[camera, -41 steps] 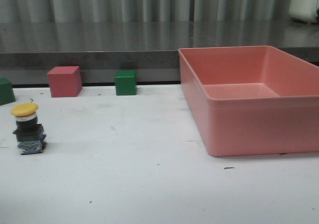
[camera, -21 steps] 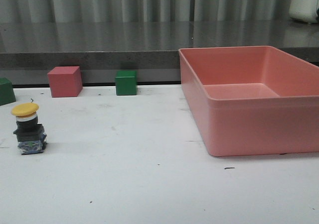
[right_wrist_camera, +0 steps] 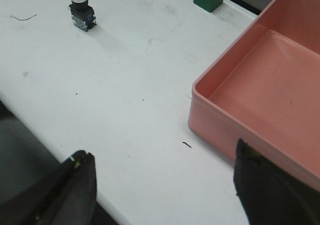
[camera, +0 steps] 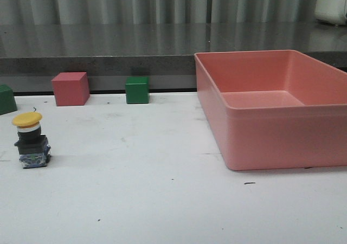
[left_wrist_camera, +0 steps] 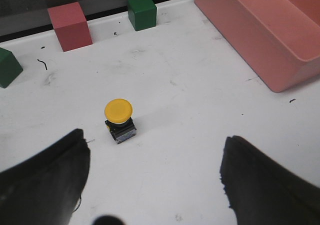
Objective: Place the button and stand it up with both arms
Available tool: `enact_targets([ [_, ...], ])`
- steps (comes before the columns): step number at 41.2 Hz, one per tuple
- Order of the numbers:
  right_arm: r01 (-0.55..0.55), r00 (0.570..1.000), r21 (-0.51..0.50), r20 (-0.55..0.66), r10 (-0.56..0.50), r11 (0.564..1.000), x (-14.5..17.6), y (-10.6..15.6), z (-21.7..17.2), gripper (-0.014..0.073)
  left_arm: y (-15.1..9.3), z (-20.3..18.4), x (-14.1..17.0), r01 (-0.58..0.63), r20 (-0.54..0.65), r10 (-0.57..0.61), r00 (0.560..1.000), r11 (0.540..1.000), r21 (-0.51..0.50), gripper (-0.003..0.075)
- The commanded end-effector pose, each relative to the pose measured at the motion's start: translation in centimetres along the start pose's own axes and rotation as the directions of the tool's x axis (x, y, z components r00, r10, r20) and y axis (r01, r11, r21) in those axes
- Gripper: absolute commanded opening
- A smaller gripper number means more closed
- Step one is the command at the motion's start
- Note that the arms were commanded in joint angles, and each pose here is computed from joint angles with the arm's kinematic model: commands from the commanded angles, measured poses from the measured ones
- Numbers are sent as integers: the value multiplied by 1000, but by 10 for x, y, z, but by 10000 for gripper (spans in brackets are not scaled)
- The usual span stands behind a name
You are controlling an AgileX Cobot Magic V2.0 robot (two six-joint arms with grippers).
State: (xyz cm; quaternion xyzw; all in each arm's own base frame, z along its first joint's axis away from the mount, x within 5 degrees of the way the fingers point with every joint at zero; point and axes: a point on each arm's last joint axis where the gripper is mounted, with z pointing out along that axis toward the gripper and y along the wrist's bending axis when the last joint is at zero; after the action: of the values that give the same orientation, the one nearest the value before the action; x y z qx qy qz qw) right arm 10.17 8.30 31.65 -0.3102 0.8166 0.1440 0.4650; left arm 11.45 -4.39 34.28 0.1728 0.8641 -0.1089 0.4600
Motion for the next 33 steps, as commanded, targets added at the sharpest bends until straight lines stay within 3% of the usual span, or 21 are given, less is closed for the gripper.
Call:
enact_targets([
  [1,1,996,5,85,-2,1000,-12,-1,-5,412,-2,-7,-15,5,99,-6,995,1000,7,366],
  [6,1,996,5,85,-2,1000,-12,-1,-5,146,-2,-7,-15,5,99,-6,995,1000,7,208],
  [11,1,996,5,86,-2,1000,-13,-1,-5,-54,-2,-7,-15,7,102,-8,995,1000,7,50],
  [13,0,996,4,86,-1,1000,-13,-1,-5,-63,-1,-7,-15,9,107,-10,994,1000,6,-19],
  [33,0,996,4,86,-1,1000,-13,-1,-5,-68,-1,-7,-17,11,122,-11,992,1000,1,-20],
])
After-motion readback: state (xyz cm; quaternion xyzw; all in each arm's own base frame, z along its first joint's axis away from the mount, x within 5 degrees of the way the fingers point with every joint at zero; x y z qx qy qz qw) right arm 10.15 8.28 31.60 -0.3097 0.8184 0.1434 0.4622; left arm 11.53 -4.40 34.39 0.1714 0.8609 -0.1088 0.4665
